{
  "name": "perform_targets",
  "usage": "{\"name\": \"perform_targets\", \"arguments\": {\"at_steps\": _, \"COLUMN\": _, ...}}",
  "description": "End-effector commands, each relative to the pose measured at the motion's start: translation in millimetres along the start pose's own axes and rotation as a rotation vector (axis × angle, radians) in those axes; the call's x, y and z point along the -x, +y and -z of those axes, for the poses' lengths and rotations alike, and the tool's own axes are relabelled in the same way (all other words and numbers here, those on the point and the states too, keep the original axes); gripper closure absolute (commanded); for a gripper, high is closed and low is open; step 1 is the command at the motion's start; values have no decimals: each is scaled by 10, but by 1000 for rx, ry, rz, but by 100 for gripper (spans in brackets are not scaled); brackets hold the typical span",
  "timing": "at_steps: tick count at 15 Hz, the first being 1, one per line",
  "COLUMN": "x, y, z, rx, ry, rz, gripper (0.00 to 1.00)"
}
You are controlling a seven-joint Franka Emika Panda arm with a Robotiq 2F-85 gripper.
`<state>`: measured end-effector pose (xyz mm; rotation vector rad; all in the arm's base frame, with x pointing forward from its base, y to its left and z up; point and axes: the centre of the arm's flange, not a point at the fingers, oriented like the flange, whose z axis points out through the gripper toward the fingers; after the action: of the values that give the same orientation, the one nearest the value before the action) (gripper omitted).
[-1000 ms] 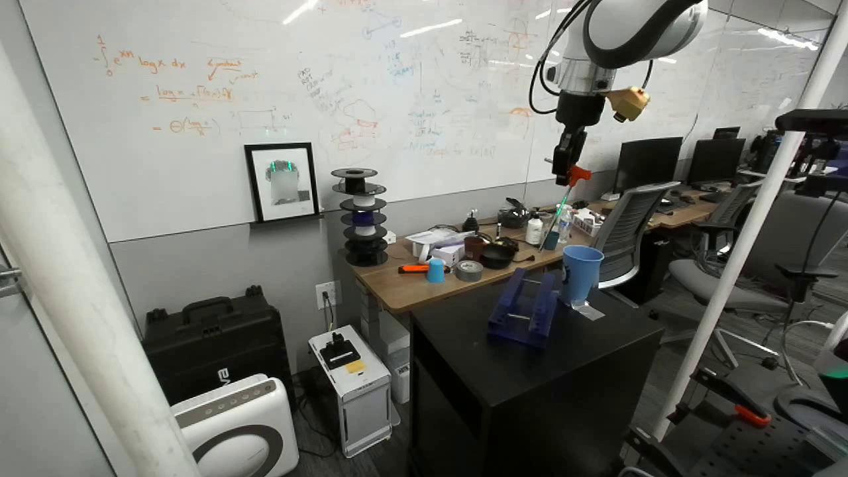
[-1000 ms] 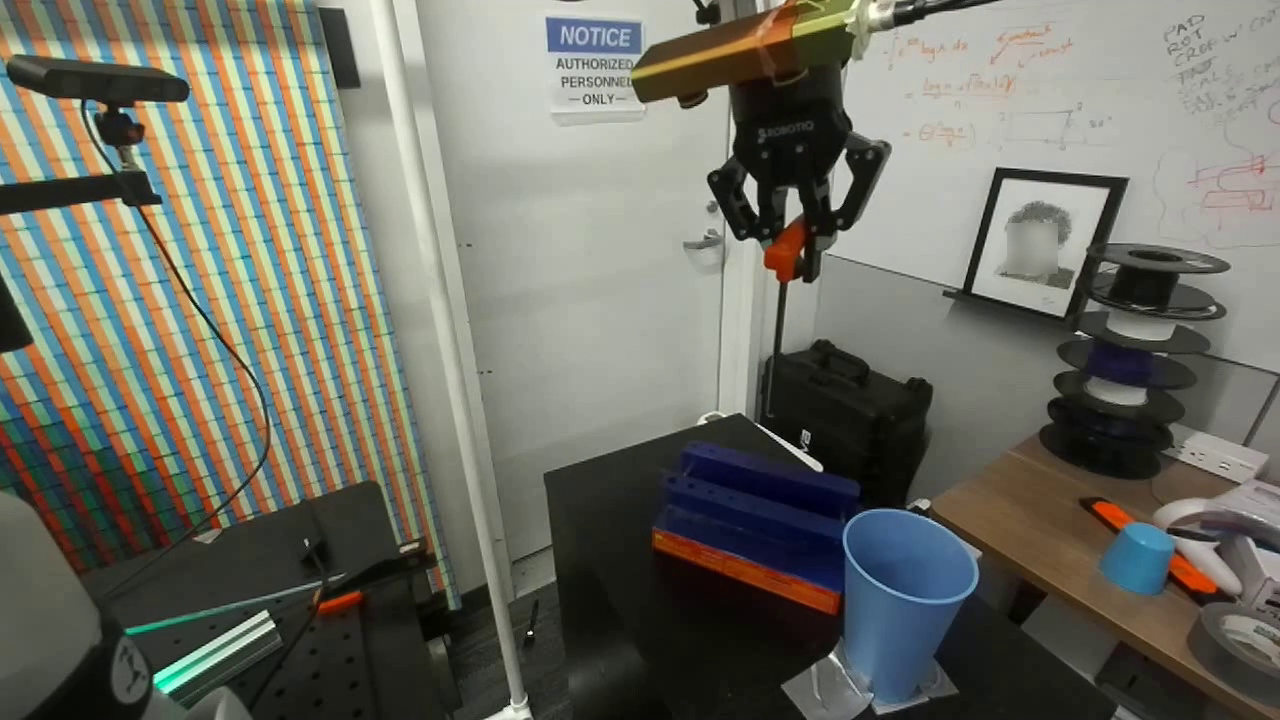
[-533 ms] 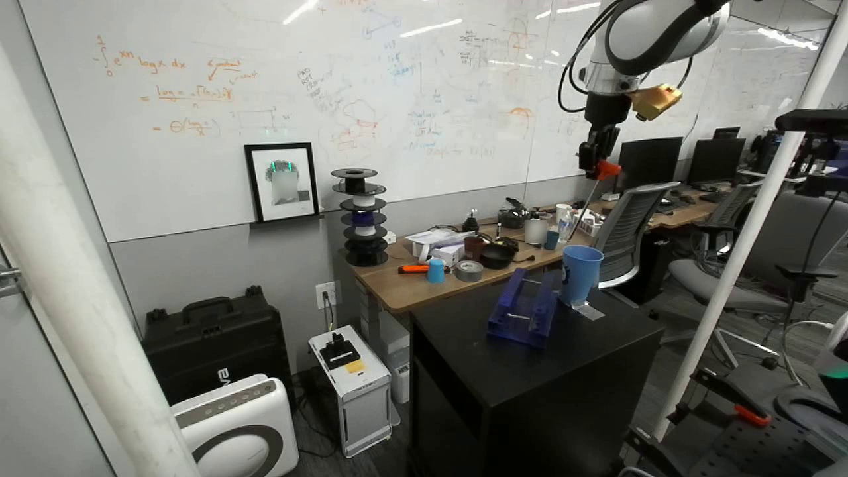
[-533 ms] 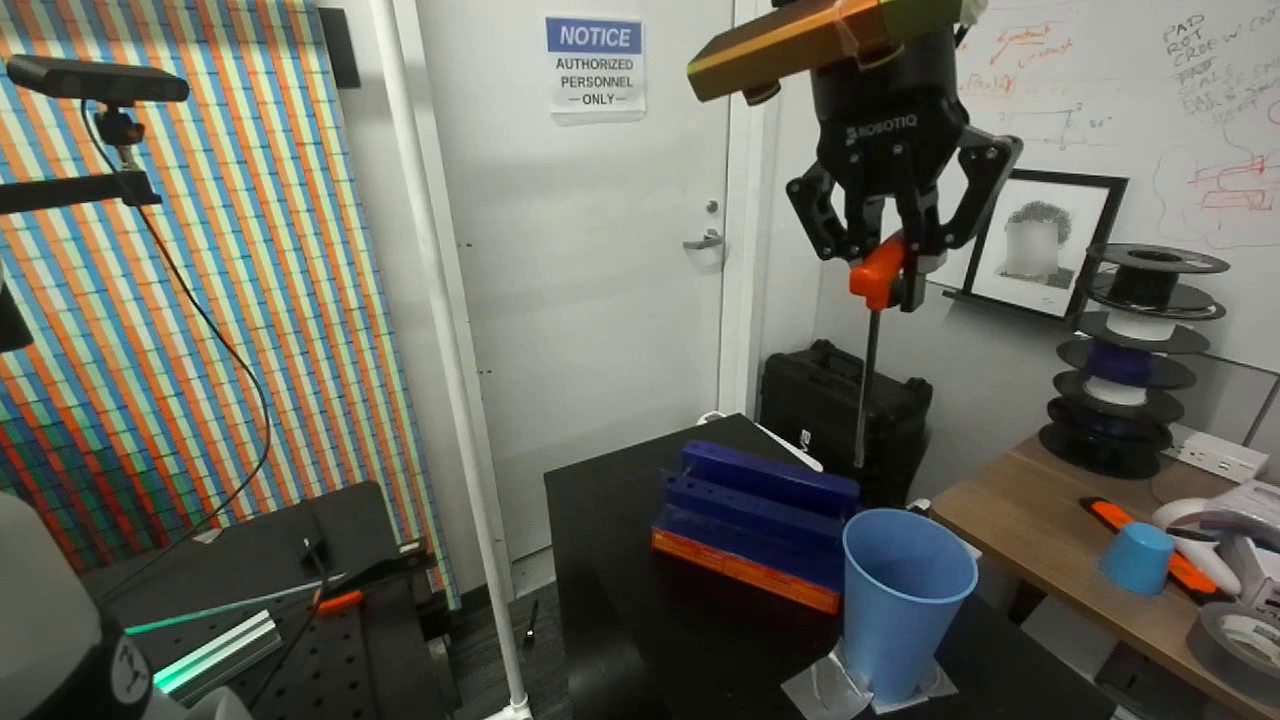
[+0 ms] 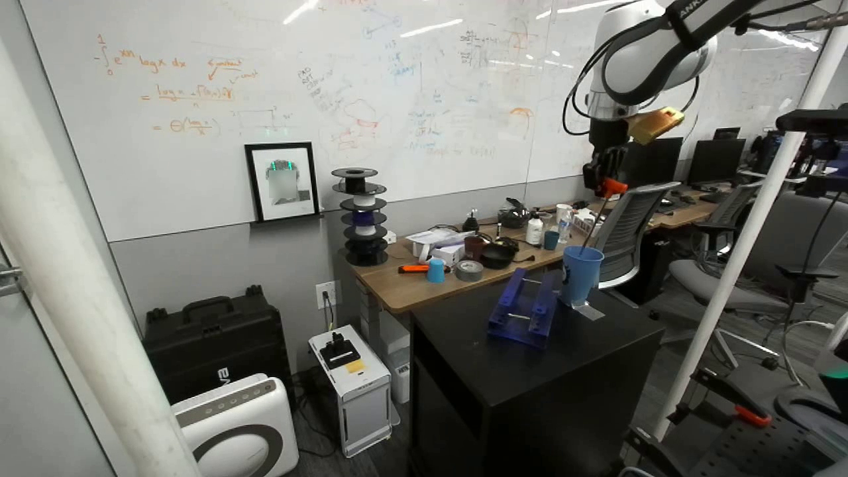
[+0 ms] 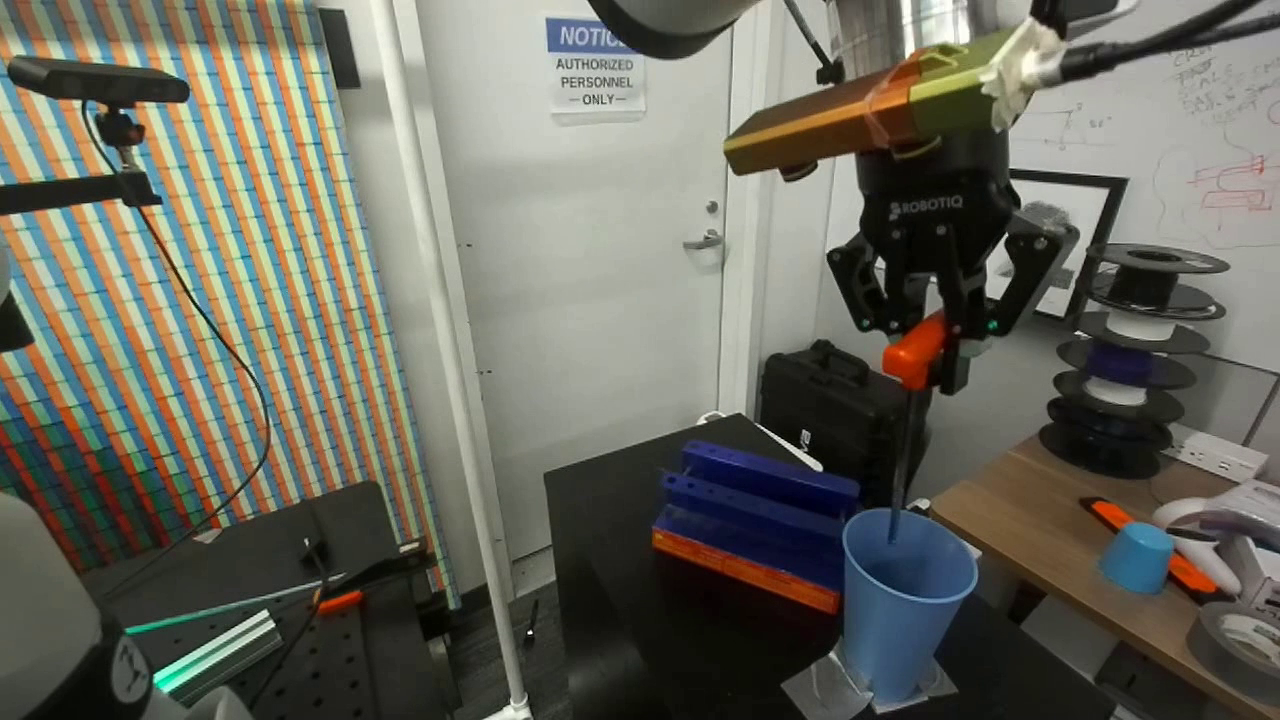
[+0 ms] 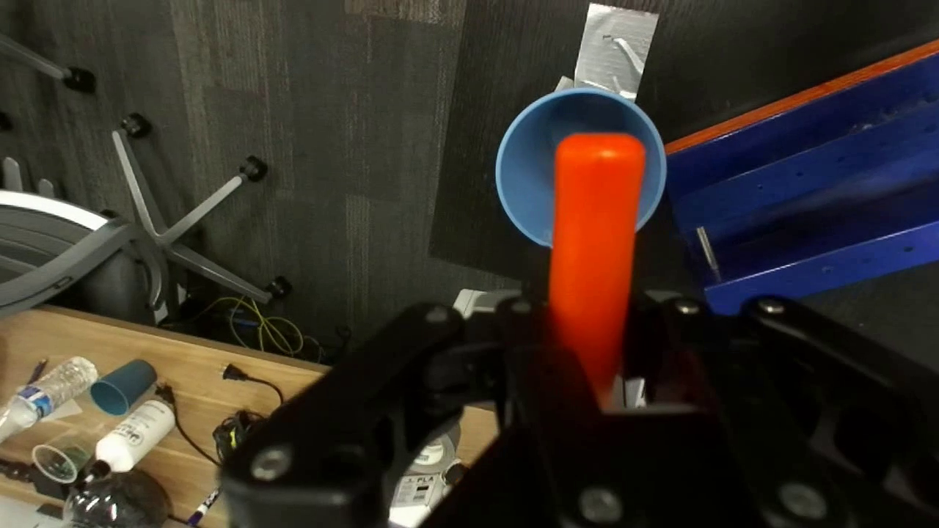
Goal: Pick up the wrench and put it in the big blue cup
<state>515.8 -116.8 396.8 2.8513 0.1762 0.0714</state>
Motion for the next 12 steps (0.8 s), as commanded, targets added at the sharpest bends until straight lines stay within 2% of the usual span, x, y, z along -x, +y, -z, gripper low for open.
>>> {"name": "perform_targets", "arguments": {"at_steps": 1, "x": -192, "y": 41, "z": -296, "rx": 10, "ry": -23, "rz": -30, "gripper": 88}}
{"name": "perform_targets", "arguments": {"at_steps": 5, "x": -230, "y": 51, "z": -741, "rx": -13, "ry": -99, "rz": -52, "gripper": 86}}
{"name": "perform_targets", "arguments": {"at_steps": 8, "x": -244, "y": 91, "z": -933, "rx": -15, "ry": -138, "rz": -68, "gripper": 84}}
{"name": "perform_targets", "arguments": {"at_steps": 9, "x": -251, "y": 102, "z": -940, "rx": -18, "ry": -142, "rz": -75, "gripper": 60}}
{"name": "perform_targets", "arguments": {"at_steps": 11, "x": -276, "y": 115, "z": -914, "rx": -21, "ry": -138, "rz": -84, "gripper": 57}}
{"name": "perform_targets", "arguments": {"at_steps": 12, "x": -290, "y": 118, "z": -882, "rx": -21, "ry": -132, "rz": -86, "gripper": 51}}
